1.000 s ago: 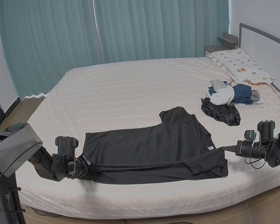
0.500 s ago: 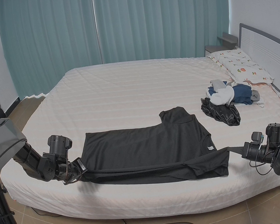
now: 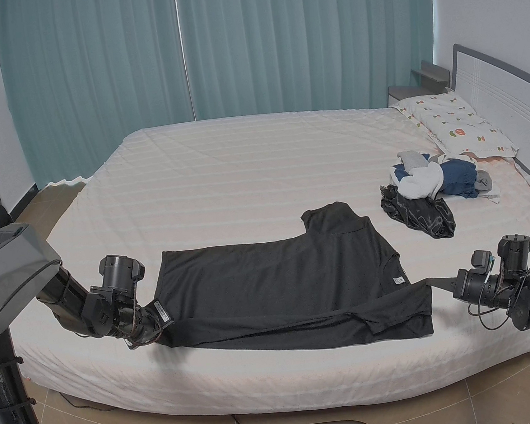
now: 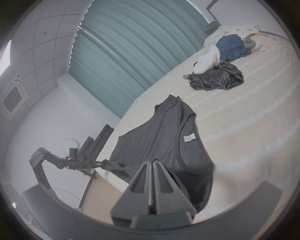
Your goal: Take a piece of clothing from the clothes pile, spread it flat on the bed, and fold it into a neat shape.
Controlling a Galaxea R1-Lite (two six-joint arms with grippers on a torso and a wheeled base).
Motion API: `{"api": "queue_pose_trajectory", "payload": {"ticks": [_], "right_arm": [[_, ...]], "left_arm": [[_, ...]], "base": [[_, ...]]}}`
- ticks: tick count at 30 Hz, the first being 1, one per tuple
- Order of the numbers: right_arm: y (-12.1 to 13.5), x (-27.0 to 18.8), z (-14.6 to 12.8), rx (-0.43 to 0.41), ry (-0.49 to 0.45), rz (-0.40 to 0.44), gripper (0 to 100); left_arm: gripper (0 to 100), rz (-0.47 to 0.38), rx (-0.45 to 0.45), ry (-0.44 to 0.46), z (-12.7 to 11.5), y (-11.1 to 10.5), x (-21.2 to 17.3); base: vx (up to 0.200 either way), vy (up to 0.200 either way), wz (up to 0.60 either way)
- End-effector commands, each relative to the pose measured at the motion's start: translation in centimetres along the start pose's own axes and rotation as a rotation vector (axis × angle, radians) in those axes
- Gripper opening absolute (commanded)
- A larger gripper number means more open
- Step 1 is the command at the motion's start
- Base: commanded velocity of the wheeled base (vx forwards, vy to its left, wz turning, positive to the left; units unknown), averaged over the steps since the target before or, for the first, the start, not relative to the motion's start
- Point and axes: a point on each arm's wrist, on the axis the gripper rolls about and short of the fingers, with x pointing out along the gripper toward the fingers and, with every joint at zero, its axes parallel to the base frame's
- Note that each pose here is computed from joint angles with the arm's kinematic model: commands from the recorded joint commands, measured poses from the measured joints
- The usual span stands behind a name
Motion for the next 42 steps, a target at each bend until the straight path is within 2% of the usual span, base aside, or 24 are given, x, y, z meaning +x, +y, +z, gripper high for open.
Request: {"api": "queue_pose_trajectory", "payload": {"ticks": [1, 9, 15, 20, 26, 31, 37, 42], "right_arm": [[-0.8, 0.5, -0.5, 0.016, 0.015, -0.008, 0], [-1.5, 0.5, -1.1, 0.024, -0.007, -0.007, 0], [-1.9, 0.5, -1.9, 0.043, -0.017, -0.003, 0], [-1.7, 0.3, -2.0, 0.044, -0.008, 0.007, 0], [-1.6, 0.2, -2.2, 0.047, -0.002, 0.007, 0], [-1.5, 0.2, -2.2, 0.047, 0.002, 0.01, 0], [-1.5, 0.1, -2.3, 0.05, 0.003, 0.008, 0], [-1.4, 0.1, -2.3, 0.051, 0.01, 0.02, 0]], "left_arm": [[100, 0.006, -0.004, 0.006, 0.1, 0.0, 1.2], [100, -0.007, -0.015, -0.017, 0.9, -0.2, 0.9], [100, -0.056, -0.001, 0.074, -0.3, 0.7, 0.9], [100, -0.136, 0.087, 0.152, 0.1, 2.7, 0.7], [100, -0.185, 0.119, 0.186, 0.4, 4.1, 1.1], [100, -0.21, 0.212, 0.175, 0.7, 5.3, 1.6], [100, -0.279, 0.235, 0.206, 0.4, 5.5, 1.5], [100, -0.333, 0.312, 0.173, -0.3, 5.8, 1.7]], "base": [[0.0, 0.0, 0.0], [0.0, 0.0, 0.0], [0.0, 0.0, 0.0], [0.0, 0.0, 0.0], [0.0, 0.0, 0.0], [0.0, 0.0, 0.0], [0.0, 0.0, 0.0], [0.0, 0.0, 0.0]]}}
